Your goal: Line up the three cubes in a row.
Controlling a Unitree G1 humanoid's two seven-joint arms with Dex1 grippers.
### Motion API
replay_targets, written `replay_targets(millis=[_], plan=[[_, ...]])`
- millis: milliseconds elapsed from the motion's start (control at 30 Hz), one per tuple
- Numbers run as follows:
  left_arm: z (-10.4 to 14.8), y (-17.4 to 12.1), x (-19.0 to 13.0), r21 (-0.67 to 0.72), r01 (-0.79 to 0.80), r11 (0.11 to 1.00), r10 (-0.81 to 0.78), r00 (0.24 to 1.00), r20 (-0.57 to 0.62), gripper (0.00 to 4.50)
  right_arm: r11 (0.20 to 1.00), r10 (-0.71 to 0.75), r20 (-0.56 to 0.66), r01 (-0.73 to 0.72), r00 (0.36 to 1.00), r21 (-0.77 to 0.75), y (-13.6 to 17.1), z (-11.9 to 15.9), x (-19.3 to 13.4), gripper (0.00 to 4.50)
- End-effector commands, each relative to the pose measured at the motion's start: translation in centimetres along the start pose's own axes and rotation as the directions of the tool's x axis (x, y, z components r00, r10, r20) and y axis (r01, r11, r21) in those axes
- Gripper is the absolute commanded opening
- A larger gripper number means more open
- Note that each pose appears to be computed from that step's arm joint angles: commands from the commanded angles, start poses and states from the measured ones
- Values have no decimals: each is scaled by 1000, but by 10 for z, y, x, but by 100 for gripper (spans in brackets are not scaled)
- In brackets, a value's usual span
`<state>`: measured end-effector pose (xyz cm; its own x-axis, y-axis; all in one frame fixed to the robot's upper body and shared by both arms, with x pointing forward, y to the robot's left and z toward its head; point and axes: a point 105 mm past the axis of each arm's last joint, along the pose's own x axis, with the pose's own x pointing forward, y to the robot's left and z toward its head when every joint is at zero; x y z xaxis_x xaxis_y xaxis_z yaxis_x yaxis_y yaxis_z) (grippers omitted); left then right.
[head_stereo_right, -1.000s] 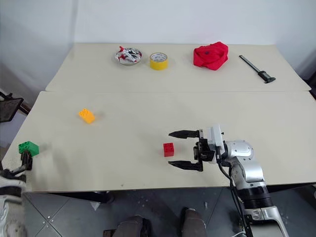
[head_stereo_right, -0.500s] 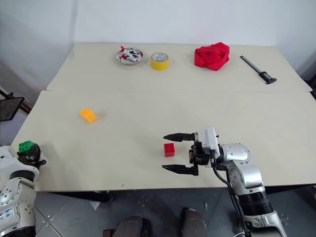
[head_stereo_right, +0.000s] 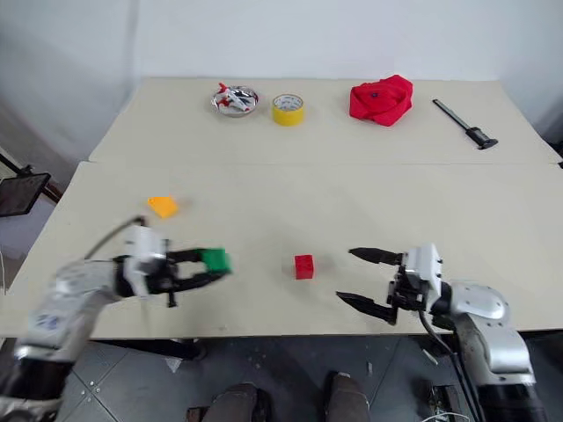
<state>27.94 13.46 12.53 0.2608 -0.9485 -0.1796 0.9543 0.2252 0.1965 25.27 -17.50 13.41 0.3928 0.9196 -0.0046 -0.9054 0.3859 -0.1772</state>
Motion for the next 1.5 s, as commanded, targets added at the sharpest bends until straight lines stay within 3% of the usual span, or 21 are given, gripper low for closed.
replay_targets(millis=[33,233,733,1000,1100,1233,1333,1433,1500], plan=[[-16,4,28,40,75,996,-74,996,-41,151,997,-38,29,40,999,-68,1,16,-4,450],[-24,23,47,76,62,995,-58,997,-58,151,996,-74,43,76,996,-49,16,17,-2,450],[-32,25,14,66,69,995,-62,993,-102,151,998,-43,-28,42,999,-40,10,10,-14,450],[-10,33,9,98,-48,994,44,998,47,401,1000,-4,5,4,1000,-22,11,12,-2,450],[-7,32,-26,82,-125,989,120,991,54,401,999,33,19,-33,999,-4,13,15,6,450],[-11,14,-69,75,-188,979,191,981,-21,401,997,68,34,-69,997,22,14,22,11,450],[-19,6,-123,16,-494,869,494,868,-40,436,999,51,92,-49,994,-23,3,32,20,450],[-26,7,-172,-81,-793,604,796,606,10,446,998,48,148,-41,988,-50,-2,36,30,450],[-41,0,-202,-159,-894,419,905,425,-8,446,996,34,196,-17,980,-86,-5,39,36,450]])
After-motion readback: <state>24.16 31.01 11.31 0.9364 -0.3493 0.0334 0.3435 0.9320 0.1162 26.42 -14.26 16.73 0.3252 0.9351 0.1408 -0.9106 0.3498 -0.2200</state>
